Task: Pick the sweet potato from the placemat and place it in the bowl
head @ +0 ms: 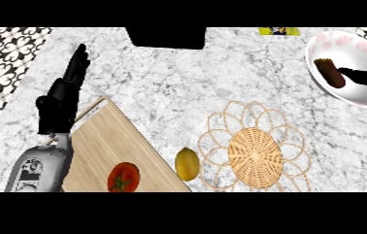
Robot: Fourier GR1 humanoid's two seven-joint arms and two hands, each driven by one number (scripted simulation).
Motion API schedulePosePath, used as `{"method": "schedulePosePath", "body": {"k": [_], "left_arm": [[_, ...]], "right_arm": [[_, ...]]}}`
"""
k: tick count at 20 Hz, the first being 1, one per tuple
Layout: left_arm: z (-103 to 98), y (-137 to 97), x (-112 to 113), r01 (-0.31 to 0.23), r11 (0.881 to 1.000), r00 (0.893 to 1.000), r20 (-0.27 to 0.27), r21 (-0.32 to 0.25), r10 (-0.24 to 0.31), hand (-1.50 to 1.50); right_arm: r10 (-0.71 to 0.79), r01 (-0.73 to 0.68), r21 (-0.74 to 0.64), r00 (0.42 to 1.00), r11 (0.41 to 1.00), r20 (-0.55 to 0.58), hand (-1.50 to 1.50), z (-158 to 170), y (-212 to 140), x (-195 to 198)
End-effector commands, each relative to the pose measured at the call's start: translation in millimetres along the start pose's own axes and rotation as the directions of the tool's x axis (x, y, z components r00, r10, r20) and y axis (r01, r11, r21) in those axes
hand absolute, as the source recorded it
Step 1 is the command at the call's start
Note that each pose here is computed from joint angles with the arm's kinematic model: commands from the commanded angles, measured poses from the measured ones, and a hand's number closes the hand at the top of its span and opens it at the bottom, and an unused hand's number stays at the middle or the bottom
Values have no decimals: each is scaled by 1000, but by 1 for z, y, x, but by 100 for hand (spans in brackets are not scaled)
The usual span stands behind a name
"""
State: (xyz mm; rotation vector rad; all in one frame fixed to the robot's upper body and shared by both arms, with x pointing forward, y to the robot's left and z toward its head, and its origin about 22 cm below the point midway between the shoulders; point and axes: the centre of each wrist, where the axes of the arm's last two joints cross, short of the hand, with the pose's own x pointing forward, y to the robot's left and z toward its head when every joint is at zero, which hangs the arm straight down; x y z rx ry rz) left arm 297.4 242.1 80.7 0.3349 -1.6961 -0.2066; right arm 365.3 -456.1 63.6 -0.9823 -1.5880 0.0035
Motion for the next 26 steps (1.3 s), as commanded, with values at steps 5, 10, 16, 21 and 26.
{"method": "schedulePosePath", "body": {"k": [5, 10, 16, 21, 26], "left_arm": [[5, -4, 0, 16, 1000, 1000, -27, 18, -15, 0], [10, 10, -8, 19, 999, 999, -26, 27, -18, 0], [14, 16, -3, -12, 1000, 999, -44, 16, 12, 0], [6, 25, 12, 24, 999, 999, -40, 26, -23, 0], [15, 6, -5, 15, 999, 999, -33, 42, -14, 0]], "right_arm": [[-179, 180, 8, 983, 984, -39, -150, 12, -43, -33], [-282, 281, 45, 959, 959, 9, -150, 18, -99, -51], [-309, 304, 132, 951, 944, 18, -150, 47, -113, -80], [-337, 328, 152, 941, 932, 40, -150, 75, -120, -104], [-330, 318, 186, 943, 930, 37, -150, 78, -109, -106]]}}
